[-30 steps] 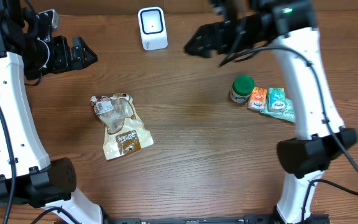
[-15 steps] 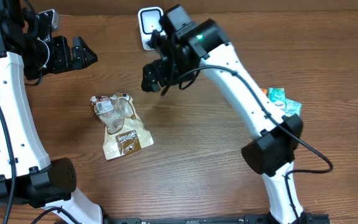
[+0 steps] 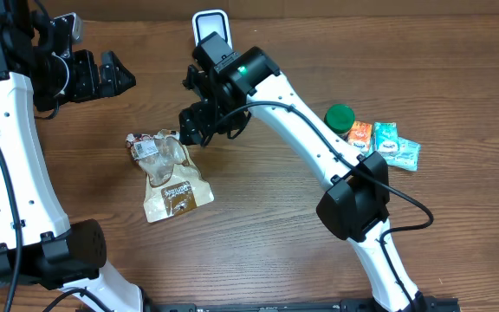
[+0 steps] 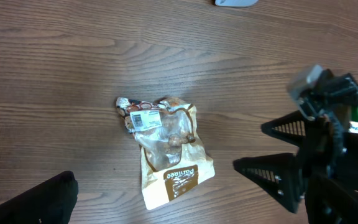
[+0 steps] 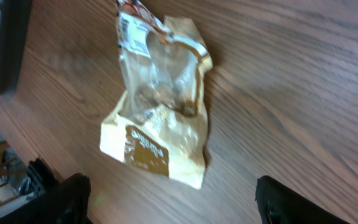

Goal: Scan the item barcode
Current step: 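Release the jar and move the right gripper to the mushroom bag, then grasp the top of the clear mushroom bag with the right gripper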

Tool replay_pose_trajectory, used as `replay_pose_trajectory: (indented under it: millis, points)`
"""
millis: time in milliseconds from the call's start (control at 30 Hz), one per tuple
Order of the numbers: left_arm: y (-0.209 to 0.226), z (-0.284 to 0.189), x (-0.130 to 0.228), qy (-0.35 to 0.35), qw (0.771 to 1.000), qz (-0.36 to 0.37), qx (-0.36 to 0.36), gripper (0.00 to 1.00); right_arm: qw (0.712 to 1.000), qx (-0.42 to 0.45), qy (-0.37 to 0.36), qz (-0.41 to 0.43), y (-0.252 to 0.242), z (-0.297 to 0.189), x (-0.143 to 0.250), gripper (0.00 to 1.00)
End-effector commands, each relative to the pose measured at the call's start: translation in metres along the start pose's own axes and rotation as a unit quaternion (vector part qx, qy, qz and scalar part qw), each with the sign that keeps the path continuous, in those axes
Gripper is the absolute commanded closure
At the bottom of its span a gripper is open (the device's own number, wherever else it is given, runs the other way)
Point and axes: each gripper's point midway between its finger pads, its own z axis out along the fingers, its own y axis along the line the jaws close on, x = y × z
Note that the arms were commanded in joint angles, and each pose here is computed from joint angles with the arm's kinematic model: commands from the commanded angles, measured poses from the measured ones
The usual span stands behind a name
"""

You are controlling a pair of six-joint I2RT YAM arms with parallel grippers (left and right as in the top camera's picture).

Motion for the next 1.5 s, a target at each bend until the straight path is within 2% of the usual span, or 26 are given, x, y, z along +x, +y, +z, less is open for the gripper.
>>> replay_pose_trajectory:
  millis: [0, 500, 667, 967, 1267, 1467]
  points:
    - [-0.006, -0.006, -0.001, -0.010, 1.000, 0.014, 0.005, 0.00, 1.000, 0.000, 0.010, 0.020, -0.009, 0.023, -0.002, 0.17]
    - [-0.006, -0.006, -0.001, -0.010, 1.000, 0.014, 0.005, 0.01, 0.998, 0.010, 0.058, 0.034, -0.029, 0.080, 0.012, 0.17]
    - [-0.006, -0.006, -0.001, -0.010, 1.000, 0.014, 0.005, 0.00, 0.997, 0.010, 0.075, 0.023, -0.020, 0.100, 0.023, 0.21]
    - [-0.006, -0.006, -0.001, -0.010, 1.000, 0.014, 0.005, 0.00, 0.996, 0.012, 0.083, 0.031, -0.006, 0.146, 0.043, 0.21]
    - [-0.006, -0.006, -0.001, -0.010, 1.000, 0.014, 0.005, 0.00, 0.996, 0.023, 0.078, 0.029, -0.014, 0.167, 0.051, 0.21]
    - [-0.006, -0.006, -0.001, -0.010, 1.000, 0.014, 0.005, 0.00, 0.995, 0.040, 0.078, 0.044, -0.025, 0.177, 0.058, 0.26]
